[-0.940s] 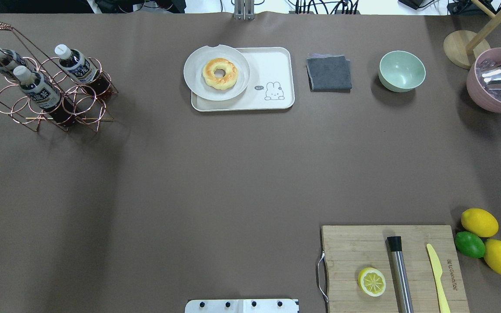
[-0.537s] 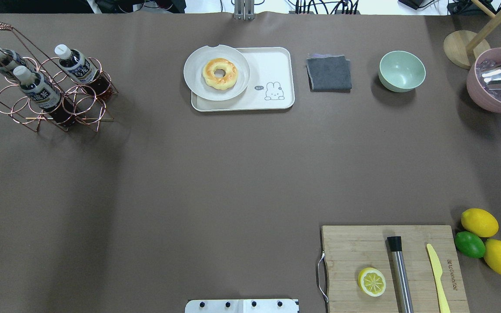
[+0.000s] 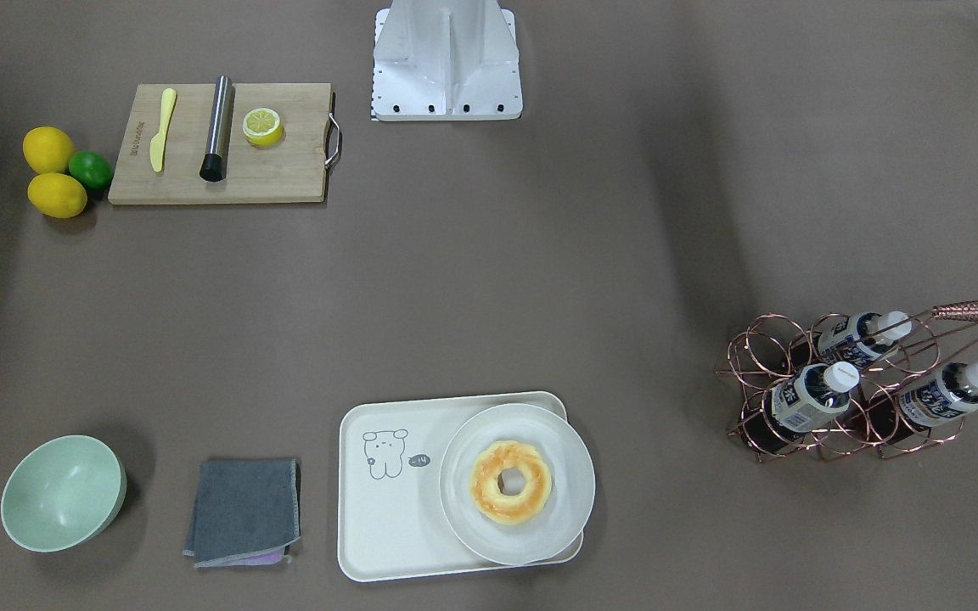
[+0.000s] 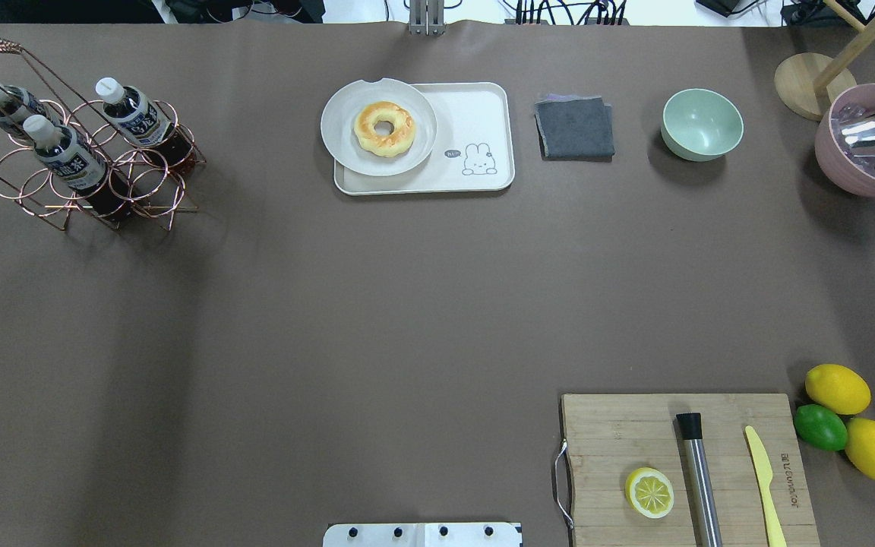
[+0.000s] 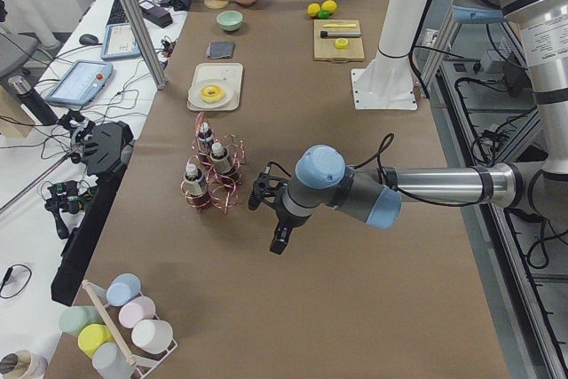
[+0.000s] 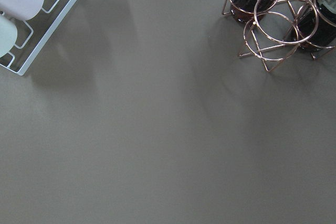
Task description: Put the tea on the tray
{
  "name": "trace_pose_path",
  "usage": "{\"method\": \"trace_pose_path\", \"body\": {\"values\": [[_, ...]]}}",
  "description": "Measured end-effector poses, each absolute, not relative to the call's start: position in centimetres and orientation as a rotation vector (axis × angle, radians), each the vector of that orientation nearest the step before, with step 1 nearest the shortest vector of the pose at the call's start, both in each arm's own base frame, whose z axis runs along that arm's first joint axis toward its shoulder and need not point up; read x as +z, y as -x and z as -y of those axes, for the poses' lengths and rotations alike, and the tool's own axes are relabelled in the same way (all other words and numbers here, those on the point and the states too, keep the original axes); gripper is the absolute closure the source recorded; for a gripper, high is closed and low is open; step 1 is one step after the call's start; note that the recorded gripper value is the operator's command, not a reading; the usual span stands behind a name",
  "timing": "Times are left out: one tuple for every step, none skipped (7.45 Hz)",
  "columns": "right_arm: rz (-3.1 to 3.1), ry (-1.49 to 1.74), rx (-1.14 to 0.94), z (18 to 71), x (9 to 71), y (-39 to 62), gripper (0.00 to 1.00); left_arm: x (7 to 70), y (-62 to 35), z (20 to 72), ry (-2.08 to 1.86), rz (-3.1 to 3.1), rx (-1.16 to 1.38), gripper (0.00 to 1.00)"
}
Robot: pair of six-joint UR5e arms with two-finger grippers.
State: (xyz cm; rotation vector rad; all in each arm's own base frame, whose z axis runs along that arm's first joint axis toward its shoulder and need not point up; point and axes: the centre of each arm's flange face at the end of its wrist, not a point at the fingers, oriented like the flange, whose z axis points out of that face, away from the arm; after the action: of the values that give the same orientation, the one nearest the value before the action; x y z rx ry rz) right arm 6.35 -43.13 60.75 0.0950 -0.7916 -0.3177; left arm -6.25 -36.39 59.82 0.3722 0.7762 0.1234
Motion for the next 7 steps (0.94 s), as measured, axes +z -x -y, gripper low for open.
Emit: {"method": "trace_pose_path", "body": {"values": [[0.794, -0.093, -0.318, 43.09, 60.87, -6.34, 0.00, 59.95, 6.23, 36.32, -0.371, -0.779, 0.124, 0.03], [0.799, -0.091, -0.314, 43.04, 61.01, -6.30, 0.00, 59.97, 6.17, 36.32, -0.371, -0.780, 0.127, 0.03], [0.803, -0.089, -0.313, 43.02, 61.11, -6.28, 0.00, 59.97, 6.04, 36.31, -0.370, -0.781, 0.130, 0.03], [0.804, -0.089, -0.312, 43.01, 61.21, -6.27, 0.00, 59.91, 5.96, 36.31, -0.370, -0.782, 0.132, 0.03], [0.805, -0.088, -0.312, 43.03, 61.29, -6.27, 0.00, 59.84, 5.92, 36.32, -0.370, -0.783, 0.132, 0.03], [0.805, -0.088, -0.312, 43.09, 61.25, -6.27, 0.00, 59.74, 5.84, 36.35, -0.371, -0.785, 0.134, 0.03], [0.804, -0.088, -0.309, 43.16, 61.22, -6.27, 0.00, 59.67, 5.71, 36.40, -0.371, -0.789, 0.138, 0.03]]}}
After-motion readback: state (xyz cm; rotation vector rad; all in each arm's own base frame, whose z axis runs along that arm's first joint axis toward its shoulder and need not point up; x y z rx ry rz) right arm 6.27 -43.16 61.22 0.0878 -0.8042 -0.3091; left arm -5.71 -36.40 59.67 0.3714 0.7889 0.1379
